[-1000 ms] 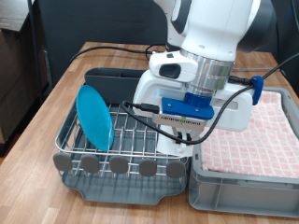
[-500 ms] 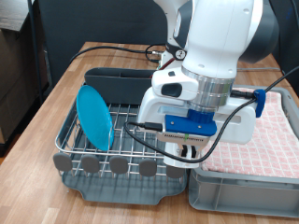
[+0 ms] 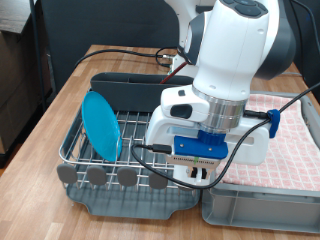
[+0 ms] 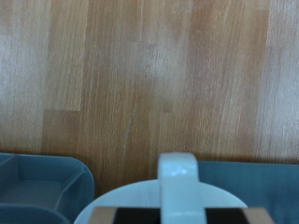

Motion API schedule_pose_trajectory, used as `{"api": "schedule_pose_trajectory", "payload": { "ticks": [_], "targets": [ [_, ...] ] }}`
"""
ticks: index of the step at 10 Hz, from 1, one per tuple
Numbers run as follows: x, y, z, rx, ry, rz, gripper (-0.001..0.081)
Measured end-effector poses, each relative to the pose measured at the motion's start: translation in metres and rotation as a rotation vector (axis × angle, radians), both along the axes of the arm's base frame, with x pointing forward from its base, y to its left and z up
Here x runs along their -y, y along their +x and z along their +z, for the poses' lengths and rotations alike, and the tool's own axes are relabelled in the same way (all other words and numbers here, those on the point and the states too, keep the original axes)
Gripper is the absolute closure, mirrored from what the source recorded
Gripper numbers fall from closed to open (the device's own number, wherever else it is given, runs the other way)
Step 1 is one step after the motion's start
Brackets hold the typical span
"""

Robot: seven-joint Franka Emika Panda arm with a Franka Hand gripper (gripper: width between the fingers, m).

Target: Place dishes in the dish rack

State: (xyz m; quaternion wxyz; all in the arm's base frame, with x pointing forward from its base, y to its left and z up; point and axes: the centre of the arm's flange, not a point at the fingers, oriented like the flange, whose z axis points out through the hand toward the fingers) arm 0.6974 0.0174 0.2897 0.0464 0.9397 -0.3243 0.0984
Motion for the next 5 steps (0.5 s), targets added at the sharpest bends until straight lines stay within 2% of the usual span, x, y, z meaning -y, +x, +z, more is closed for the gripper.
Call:
{"api": "schedule_pose_trajectory", "payload": {
  "ticks": [5],
  "targets": [
    [0.0021, 0.0047, -0.0129, -0.003, -0.002, 0.001, 0.0734]
  ]
}}
